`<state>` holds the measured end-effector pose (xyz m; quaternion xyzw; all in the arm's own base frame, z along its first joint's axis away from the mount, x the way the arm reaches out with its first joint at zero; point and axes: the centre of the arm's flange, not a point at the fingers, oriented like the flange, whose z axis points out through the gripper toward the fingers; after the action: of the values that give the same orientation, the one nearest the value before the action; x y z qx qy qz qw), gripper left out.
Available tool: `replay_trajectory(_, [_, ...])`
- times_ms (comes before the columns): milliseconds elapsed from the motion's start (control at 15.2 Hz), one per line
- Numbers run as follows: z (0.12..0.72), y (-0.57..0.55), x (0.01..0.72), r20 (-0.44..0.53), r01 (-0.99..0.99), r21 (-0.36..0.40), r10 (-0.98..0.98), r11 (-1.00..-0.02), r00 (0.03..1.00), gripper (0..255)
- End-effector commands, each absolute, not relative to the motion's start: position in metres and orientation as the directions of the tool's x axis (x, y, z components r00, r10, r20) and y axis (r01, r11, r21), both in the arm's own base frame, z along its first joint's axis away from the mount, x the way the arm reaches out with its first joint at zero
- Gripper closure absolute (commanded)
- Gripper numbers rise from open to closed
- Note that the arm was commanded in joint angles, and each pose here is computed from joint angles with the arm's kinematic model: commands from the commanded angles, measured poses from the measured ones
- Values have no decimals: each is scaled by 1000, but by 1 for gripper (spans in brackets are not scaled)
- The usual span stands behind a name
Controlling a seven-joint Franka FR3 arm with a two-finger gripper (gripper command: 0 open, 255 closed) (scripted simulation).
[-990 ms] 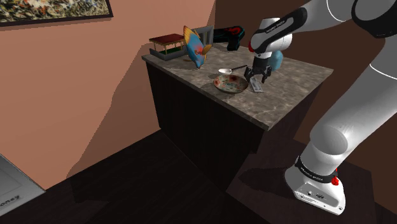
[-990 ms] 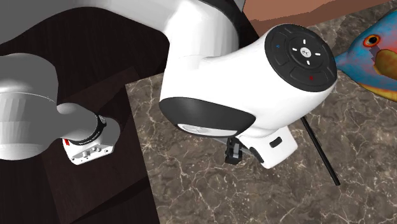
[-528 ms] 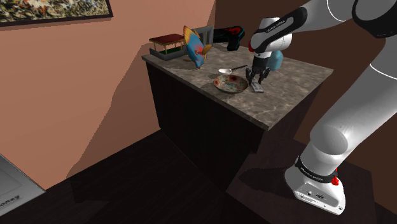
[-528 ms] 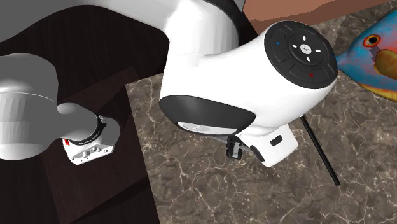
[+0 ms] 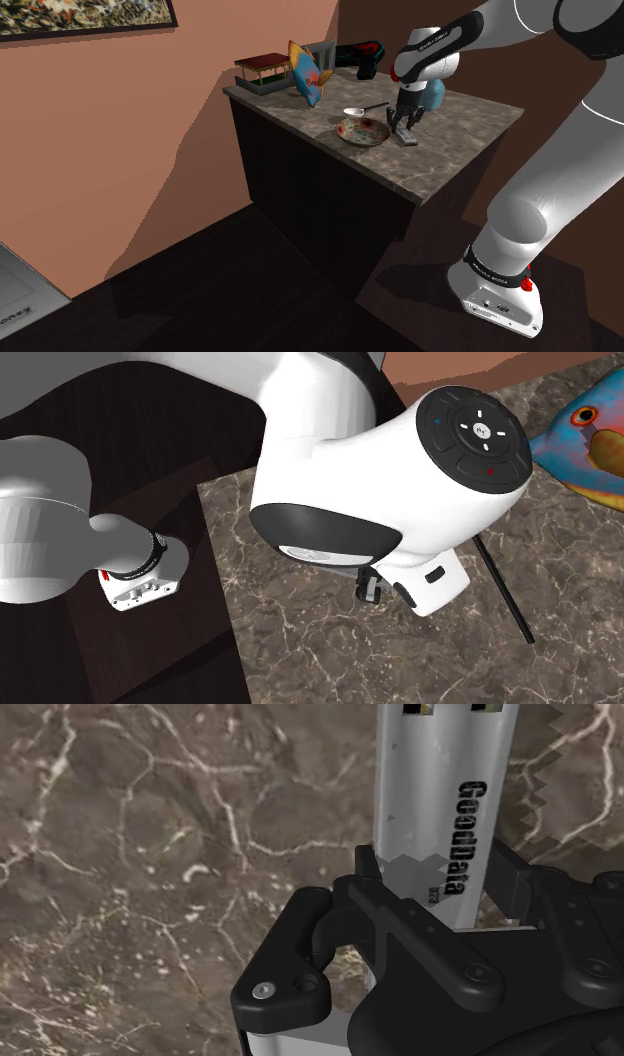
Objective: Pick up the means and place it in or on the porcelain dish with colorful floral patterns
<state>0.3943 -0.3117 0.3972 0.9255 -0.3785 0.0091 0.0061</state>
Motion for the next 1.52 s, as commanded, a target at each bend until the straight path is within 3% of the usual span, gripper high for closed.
replay_trajectory(0, [399, -312, 393, 15, -701, 7, -701, -713, 713, 255])
replay_trajectory(1452, [514, -312, 393, 15, -701, 7, -701, -713, 713, 255])
